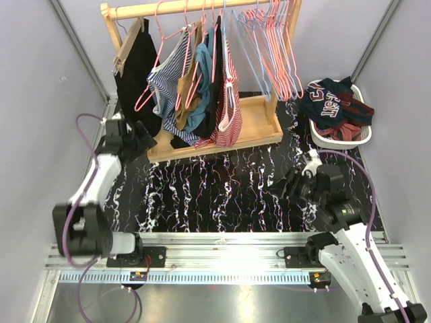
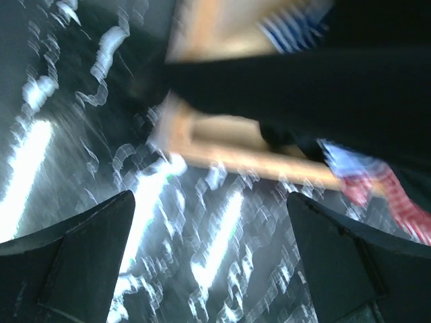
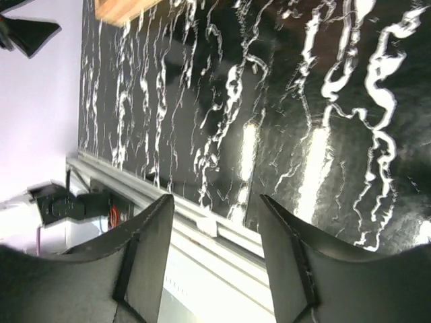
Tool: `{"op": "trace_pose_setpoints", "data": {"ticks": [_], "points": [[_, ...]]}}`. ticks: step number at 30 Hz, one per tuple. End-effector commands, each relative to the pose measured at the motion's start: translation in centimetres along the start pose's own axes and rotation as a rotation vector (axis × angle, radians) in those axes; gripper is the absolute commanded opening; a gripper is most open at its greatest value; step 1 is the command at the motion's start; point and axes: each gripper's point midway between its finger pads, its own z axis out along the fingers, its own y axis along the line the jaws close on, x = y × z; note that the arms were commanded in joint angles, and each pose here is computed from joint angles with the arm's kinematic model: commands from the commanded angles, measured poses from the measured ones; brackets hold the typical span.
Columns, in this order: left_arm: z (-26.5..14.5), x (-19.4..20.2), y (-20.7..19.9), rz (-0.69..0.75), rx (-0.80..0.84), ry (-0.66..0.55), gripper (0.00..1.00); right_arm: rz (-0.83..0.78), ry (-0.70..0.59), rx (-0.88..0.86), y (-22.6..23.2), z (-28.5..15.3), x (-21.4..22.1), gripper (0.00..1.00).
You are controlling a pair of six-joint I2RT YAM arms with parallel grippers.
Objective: Remove the tank top from the hanger
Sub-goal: Grab a hanger with a tank top on it with the right arm
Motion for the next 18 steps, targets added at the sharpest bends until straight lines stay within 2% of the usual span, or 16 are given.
{"op": "trace_pose_setpoints", "data": {"ticks": [1,2,3,5,6,7,8,10,11,12,13,16,17,18], "points": [[-5.1,2.1,-3.4,-0.013,0.228,-0.041,0.99,-0.152,0.011,-0.180,4.6,-0.6,-2.1,0.61],[-6.3,2.8,-3.6,-0.017,0.252,-0.054,0.99,-0.175,0.034,-0.226,5.7,-0.9,-2.1,0.61],[-9.4,2.7,-4.2,-0.011,0.324,-0.121,0.99,-0.199,0.055,-0.241,6.0,-0.6,-2.4,0.61],[-11.4,5.1,-4.5,0.008,0.397,-0.123,0.99,-0.260,0.036,-0.310,8.7,-1.6,-4.0,0.62],[-14.1,5.4,-5.0,0.027,0.464,-0.171,0.99,-0.283,0.038,-0.308,9.1,-1.3,-4.8,0.62],[-15.1,5.9,-5.1,0.039,0.491,-0.178,0.99,-0.305,0.040,-0.312,9.9,-1.4,-5.2,0.62],[-16.1,6.2,-5.2,0.071,0.514,-0.189,0.99,-0.350,-0.021,-0.312,11.9,-2.2,-7.5,0.62],[-18.5,7.3,-5.6,0.113,0.575,-0.172,0.99,-0.396,0.007,-0.297,13.6,-1.3,-8.2,0.62],[-19.1,7.8,-5.8,0.145,0.599,-0.162,0.99,-0.447,-0.088,-0.269,15.9,-2.3,-11.1,0.62],[-20.1,8.8,-6.3,0.172,0.656,-0.127,0.99,-0.480,-0.089,-0.219,16.2,-1.0,-12.1,0.63],[-20.8,8.9,-6.7,0.195,0.685,-0.120,0.99,-0.524,-0.172,-0.172,18.5,-2.0,-14.2,0.63],[-22.0,10.5,-7.5,0.255,0.765,-0.038,0.99,-0.561,-0.229,-0.015,19.0,0.1,-18.0,0.67],[-22.2,10.7,-7.6,0.275,0.778,-0.032,0.99,-0.573,-0.319,0.013,20.7,-1.1,-20.7,0.67],[-22.7,11.0,-7.5,0.286,0.787,-0.024,0.99,-0.594,-0.300,0.068,20.4,1.2,-21.5,0.69]]}}
